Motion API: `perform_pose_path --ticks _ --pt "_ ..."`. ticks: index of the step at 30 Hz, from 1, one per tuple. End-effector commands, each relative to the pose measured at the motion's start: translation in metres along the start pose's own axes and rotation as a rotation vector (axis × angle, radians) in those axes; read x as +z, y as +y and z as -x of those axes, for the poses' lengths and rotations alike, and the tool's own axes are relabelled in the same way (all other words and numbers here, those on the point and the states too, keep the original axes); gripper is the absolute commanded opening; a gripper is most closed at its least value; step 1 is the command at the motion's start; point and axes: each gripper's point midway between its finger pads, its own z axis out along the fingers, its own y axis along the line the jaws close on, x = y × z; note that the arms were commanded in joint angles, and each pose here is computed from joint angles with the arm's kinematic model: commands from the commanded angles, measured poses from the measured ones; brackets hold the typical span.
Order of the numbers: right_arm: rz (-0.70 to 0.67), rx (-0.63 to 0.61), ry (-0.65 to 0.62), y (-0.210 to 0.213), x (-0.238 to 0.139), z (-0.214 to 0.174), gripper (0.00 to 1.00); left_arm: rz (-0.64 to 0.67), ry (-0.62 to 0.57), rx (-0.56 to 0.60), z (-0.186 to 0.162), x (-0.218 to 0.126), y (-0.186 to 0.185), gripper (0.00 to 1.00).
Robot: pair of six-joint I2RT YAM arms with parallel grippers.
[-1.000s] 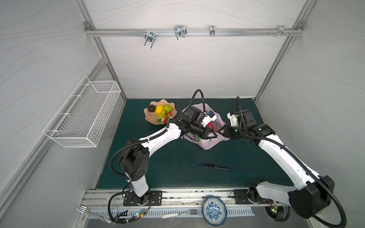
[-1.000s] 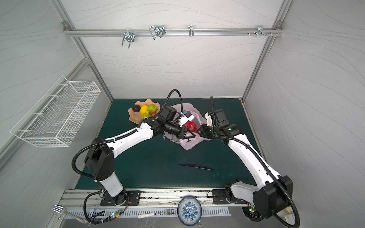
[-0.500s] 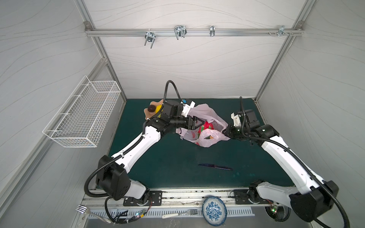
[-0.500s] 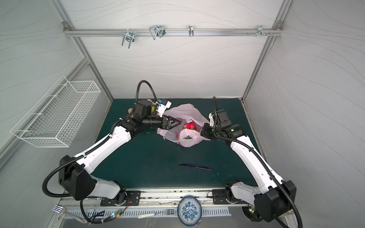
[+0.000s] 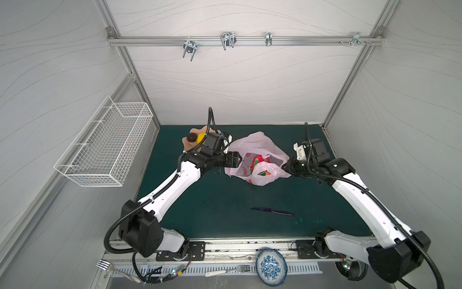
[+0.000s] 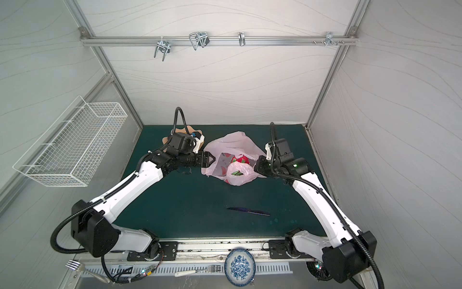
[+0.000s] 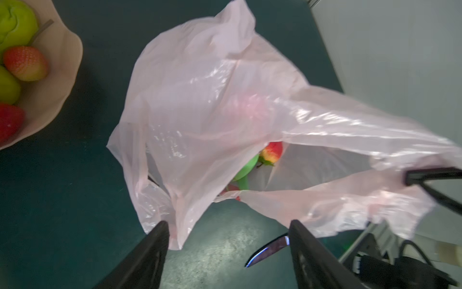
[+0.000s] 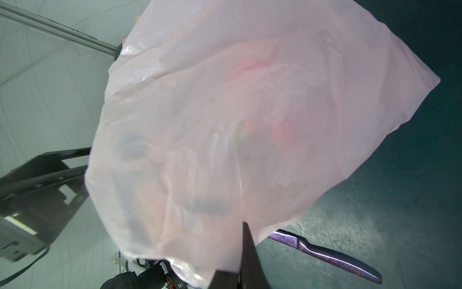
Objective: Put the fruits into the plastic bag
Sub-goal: 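Lift the bag with both grippers, raising the left gripper higher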
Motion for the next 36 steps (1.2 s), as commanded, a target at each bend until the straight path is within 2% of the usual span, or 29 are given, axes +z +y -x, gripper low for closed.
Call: perform_pose_path --ticks 1,6,9,13,16,18,21,23,30,36 --pt "0.02 0.004 -0.004 0.01 -0.011 0.0 0.0 0.113 -0.021 0.134 0.011 0.006 0.006 0.79" --pt "0.015 0.002 -0.008 0.01 -0.012 0.001 0.0 0.147 -0.016 0.225 0.011 0.028 -0.001 0.81" --pt "0.018 0.002 -0.006 0.01 -0.013 0.001 0.0 0.164 -0.016 0.24 0.012 0.04 0.002 0.82" --pt "0.023 0.007 -0.005 0.011 -0.016 -0.001 0.0 0.332 -0.04 0.27 0.028 0.051 0.028 0.8" --pt "0.021 0.014 -0.003 0.011 -0.02 -0.003 0.0 0.413 -0.065 0.287 0.051 0.056 0.041 0.62" --pt "0.022 0.021 -0.001 0.01 -0.023 -0.006 0.0 0.426 -0.091 0.279 0.068 0.059 0.046 0.38" --pt "0.025 0.032 0.016 0.008 -0.025 -0.013 0.0 0.423 -0.123 0.286 0.091 0.064 0.047 0.09" --pt "0.023 0.042 0.025 0.007 -0.027 -0.018 0.0 0.417 -0.142 0.299 0.106 0.066 0.044 0.0" --pt "0.068 0.091 0.054 0.014 -0.027 -0.031 0.0 0.391 -0.19 0.313 0.153 0.082 0.03 0.0" --pt "0.117 0.1 0.081 0.034 -0.026 -0.037 0.0 0.373 -0.179 0.315 0.186 0.107 0.029 0.0"
